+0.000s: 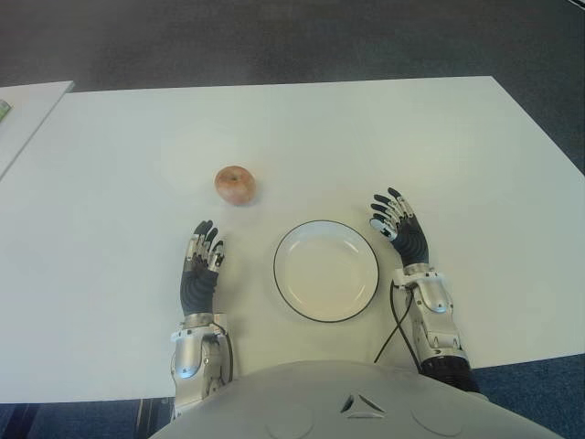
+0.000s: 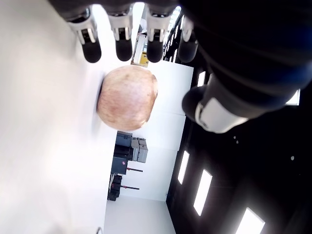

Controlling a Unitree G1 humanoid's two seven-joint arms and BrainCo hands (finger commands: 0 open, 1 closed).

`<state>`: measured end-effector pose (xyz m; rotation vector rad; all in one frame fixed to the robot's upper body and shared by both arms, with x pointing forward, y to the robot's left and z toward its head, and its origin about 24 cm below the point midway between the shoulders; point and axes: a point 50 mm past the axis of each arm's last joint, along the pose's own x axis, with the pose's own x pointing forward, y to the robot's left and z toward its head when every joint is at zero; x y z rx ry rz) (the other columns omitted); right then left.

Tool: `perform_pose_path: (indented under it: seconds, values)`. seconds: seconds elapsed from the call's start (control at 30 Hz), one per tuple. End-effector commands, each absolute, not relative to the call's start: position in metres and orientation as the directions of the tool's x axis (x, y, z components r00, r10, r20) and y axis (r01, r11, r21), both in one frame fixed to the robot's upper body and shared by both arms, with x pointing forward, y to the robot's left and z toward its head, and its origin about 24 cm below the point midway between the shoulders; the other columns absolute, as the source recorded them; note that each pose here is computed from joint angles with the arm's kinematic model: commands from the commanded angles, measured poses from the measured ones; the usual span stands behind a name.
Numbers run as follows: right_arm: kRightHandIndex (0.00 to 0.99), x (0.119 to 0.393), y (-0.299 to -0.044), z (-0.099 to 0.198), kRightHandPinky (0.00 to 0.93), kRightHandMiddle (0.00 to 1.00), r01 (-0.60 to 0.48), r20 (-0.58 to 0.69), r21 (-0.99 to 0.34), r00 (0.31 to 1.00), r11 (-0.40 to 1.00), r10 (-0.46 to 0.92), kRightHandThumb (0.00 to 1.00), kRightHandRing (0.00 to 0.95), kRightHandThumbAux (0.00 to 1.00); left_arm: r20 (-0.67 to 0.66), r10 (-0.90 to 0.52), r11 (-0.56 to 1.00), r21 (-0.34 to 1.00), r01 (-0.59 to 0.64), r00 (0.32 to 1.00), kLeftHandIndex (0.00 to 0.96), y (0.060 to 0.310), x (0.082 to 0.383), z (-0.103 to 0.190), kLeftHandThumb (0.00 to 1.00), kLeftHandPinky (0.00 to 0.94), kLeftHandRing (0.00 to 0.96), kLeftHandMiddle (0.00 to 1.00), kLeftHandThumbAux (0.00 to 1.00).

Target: Put the apples into the plate.

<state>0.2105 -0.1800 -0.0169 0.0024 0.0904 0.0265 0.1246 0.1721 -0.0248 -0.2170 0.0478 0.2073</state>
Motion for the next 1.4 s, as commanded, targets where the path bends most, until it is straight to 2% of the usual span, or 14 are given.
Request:
perform_pose_path:
  seconds: [0.03, 0.37, 0.87, 1.0, 1.07, 1.13, 1.23, 1.33, 1.4]
  values:
    - [0.077, 0.193, -0.181, -0.042, 0.235, 0.220, -0.020, -0.253, 0.009, 0.967, 1.000, 0.021, 0.197, 0.226, 0.643, -0.147, 0.198, 0.950, -0.216, -0.227, 0.969, 0.104, 0.167, 0.116, -0.035, 0.156, 0.057, 0.049, 0.072, 0.637]
    - [0.078, 0.194, -0.181, -0.043, 0.237, 0.218, -0.019, -0.256, 0.010, 0.966, 1.000, 0.021, 0.204, 0.225, 0.634, -0.146, 0.195, 0.956, -0.194, -0.221, 0.970, 0.108, 0.167, 0.116, -0.034, 0.164, 0.069, 0.054, 0.075, 0.616]
    - [0.086, 0.192, -0.177, -0.045, 0.224, 0.229, -0.026, -0.261, 0.017, 0.965, 1.000, 0.030, 0.193, 0.226, 0.627, -0.088, 0.209, 0.967, -0.131, -0.220, 0.974, 0.076, 0.174, 0.115, -0.028, 0.140, 0.038, 0.044, 0.060, 0.676]
    - [0.087, 0.193, -0.176, -0.045, 0.201, 0.225, -0.027, -0.264, 0.018, 0.964, 0.999, 0.031, 0.191, 0.219, 0.623, -0.038, 0.202, 0.979, 0.012, -0.202, 0.979, 0.067, 0.182, 0.116, -0.019, 0.140, 0.034, 0.038, 0.052, 0.685]
    - [0.087, 0.193, -0.175, -0.046, 0.186, 0.227, -0.025, -0.268, 0.018, 0.963, 1.000, 0.029, 0.190, 0.216, 0.618, 0.066, 0.177, 0.954, 0.233, -0.187, 0.982, 0.062, 0.184, 0.126, 0.008, 0.148, 0.033, 0.036, 0.049, 0.671]
    - [0.087, 0.193, -0.174, -0.047, 0.175, 0.228, -0.024, -0.271, 0.018, 0.962, 1.000, 0.028, 0.189, 0.215, 0.615, 0.109, 0.171, 0.924, 0.327, -0.198, 0.979, 0.059, 0.185, 0.129, 0.020, 0.153, 0.032, 0.036, 0.048, 0.658]
    - [0.084, 0.194, -0.172, -0.048, 0.166, 0.228, -0.028, -0.274, 0.013, 0.961, 1.000, 0.030, 0.184, 0.210, 0.610, 0.190, 0.106, 0.787, 0.584, -0.199, 0.976, 0.056, 0.184, 0.138, 0.048, 0.154, 0.050, 0.045, 0.055, 0.591]
    - [0.087, 0.195, -0.170, -0.049, 0.197, 0.228, -0.036, -0.271, 0.013, 0.962, 0.999, 0.038, 0.189, 0.212, 0.606, 0.205, 0.062, 0.715, 0.674, -0.187, 0.977, 0.052, 0.184, 0.141, 0.065, 0.169, 0.081, 0.052, 0.048, 0.497]
    - [0.089, 0.195, -0.169, -0.049, 0.203, 0.226, -0.042, -0.268, 0.017, 0.962, 0.999, 0.045, 0.191, 0.213, 0.602, 0.196, 0.026, 0.659, 0.734, -0.165, 0.980, 0.051, 0.189, 0.142, 0.076, 0.189, 0.086, 0.051, 0.041, 0.473]
